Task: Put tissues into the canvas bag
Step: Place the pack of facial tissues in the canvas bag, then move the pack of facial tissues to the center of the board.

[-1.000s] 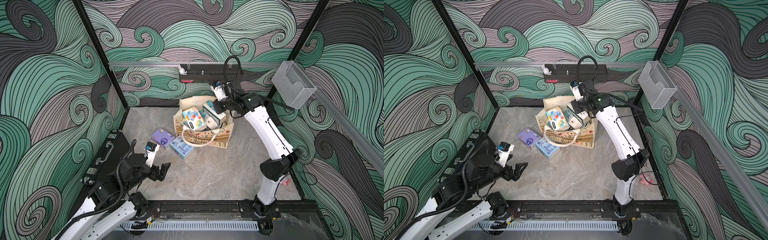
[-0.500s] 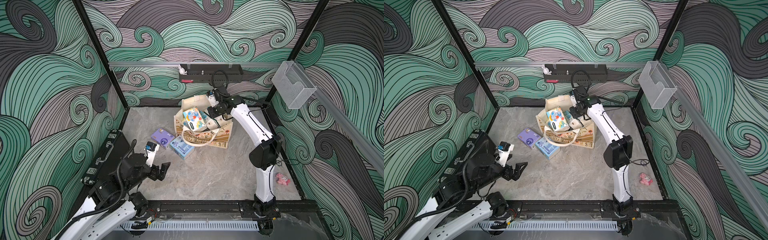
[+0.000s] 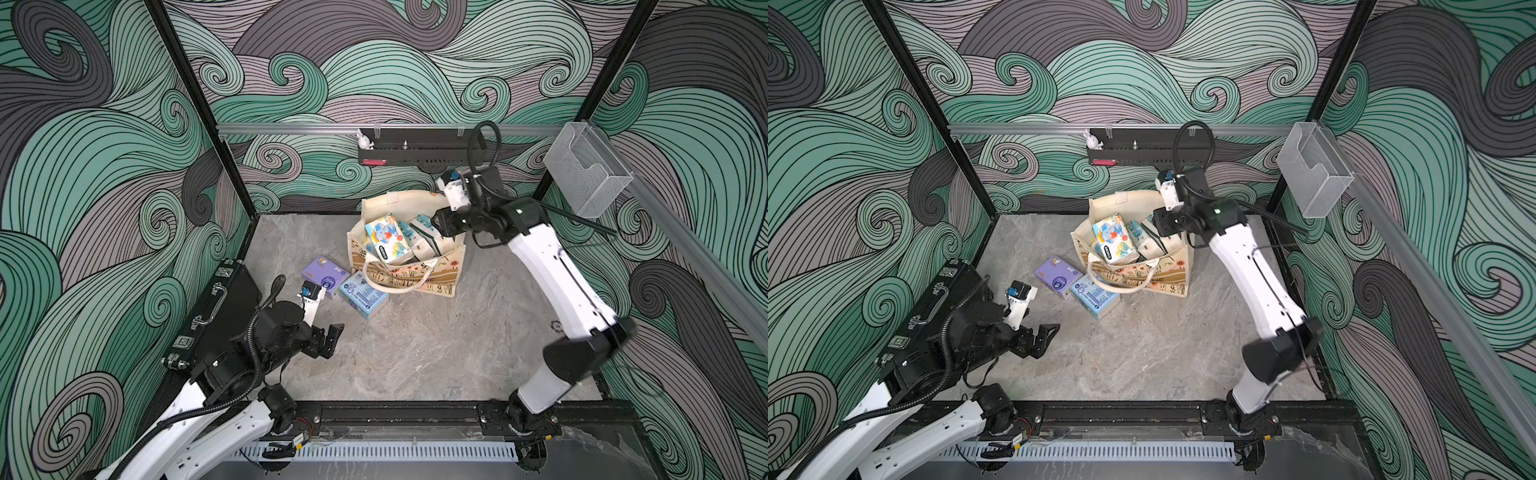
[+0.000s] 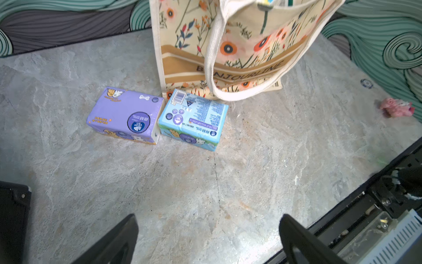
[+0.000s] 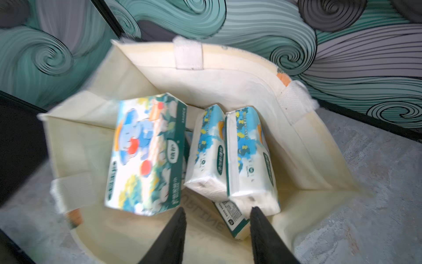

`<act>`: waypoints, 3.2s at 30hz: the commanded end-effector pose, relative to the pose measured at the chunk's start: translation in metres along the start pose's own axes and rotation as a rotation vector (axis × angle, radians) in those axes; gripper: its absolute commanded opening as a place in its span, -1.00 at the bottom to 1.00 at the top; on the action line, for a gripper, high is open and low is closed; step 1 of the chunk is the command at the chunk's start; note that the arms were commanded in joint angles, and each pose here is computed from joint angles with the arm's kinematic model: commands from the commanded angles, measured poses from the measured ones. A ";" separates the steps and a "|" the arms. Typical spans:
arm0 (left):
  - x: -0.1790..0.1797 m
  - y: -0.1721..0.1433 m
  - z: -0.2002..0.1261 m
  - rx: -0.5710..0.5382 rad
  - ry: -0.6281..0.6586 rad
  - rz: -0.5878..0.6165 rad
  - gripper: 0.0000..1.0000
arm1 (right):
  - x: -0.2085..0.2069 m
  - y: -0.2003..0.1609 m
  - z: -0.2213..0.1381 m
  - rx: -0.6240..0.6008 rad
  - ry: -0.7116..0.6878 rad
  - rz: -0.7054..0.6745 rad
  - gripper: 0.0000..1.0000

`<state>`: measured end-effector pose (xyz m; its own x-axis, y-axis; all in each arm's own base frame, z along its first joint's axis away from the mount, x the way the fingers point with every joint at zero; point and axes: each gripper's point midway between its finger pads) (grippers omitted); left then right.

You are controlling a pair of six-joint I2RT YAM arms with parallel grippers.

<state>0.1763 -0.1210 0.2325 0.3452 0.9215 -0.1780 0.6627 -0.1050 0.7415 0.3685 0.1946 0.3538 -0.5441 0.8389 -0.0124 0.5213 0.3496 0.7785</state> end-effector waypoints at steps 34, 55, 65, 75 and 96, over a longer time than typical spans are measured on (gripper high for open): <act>0.200 0.093 0.268 0.457 0.485 -0.507 0.38 | 0.073 -0.230 -0.047 -0.059 0.299 0.271 0.35; 0.045 -0.063 0.213 0.589 0.129 -0.686 0.28 | 0.101 -0.237 0.013 0.045 0.435 0.349 0.35; 0.033 -0.053 0.176 0.532 0.125 -0.643 0.34 | 0.121 -0.241 0.031 0.116 0.480 0.403 0.40; 0.031 -0.076 0.141 0.546 0.090 -0.656 0.41 | 0.173 -0.271 0.050 0.170 0.568 0.562 0.46; -0.025 -0.094 0.132 0.473 -0.200 -0.814 -0.03 | 0.195 -0.288 0.059 0.232 0.572 0.616 0.48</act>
<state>0.1900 -0.1778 0.0736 -0.2677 0.7265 -0.6329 0.9362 0.3513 0.0073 0.1500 0.2837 0.0883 -0.3393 0.5885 0.7339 0.9220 0.0532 0.3836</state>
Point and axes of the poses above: each gripper's point midway between its finger pads, its own z axis out along the fingers, its own x axis along the line the jaws close on, y = z × x, and after that the axes turned 7 degrees about -z, right-handed
